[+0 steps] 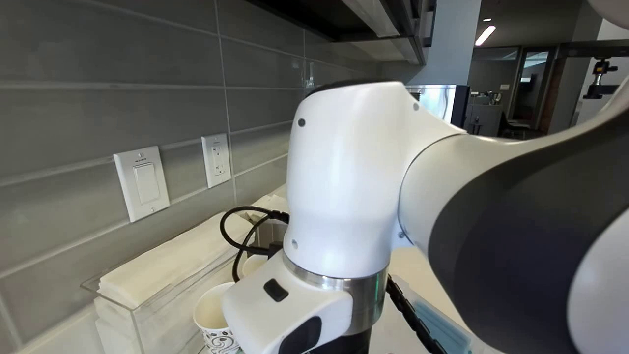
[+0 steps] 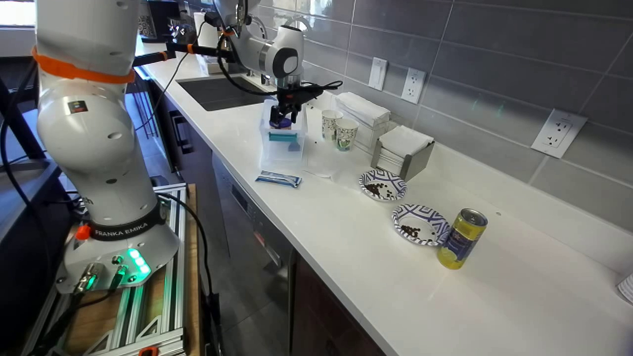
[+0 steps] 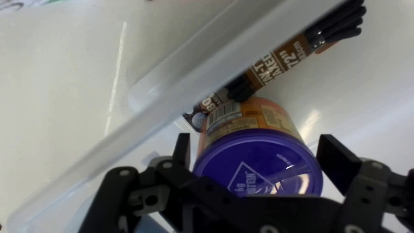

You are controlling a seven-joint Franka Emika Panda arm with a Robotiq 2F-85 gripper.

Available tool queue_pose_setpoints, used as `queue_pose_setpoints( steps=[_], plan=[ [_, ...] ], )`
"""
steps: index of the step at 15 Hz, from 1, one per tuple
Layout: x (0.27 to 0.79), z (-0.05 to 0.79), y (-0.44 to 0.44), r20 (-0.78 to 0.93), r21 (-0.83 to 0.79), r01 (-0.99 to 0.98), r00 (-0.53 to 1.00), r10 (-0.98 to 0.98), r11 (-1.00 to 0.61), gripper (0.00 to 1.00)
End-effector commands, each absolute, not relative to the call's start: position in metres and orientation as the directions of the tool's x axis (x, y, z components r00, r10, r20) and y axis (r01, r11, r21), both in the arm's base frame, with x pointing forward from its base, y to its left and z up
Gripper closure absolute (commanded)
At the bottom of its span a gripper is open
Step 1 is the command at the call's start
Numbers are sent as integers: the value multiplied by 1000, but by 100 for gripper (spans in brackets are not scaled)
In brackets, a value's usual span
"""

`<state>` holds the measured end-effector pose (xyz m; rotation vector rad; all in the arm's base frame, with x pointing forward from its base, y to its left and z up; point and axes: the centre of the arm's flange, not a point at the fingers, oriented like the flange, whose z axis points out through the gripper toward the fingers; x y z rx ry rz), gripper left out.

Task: Remove the container with the blue lid from the clear container on the left.

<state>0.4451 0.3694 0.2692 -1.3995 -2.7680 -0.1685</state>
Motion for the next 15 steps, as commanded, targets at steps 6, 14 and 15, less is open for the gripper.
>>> queue_pose_setpoints(
  steps=[6, 14, 15],
  plan=[
    [446, 248, 382, 124, 118, 803, -595, 794, 584, 0],
    [445, 246, 381, 177, 142, 818, -575, 799, 558, 32],
    [445, 248, 379, 180, 141, 822, -570, 802, 552, 32]
  ],
)
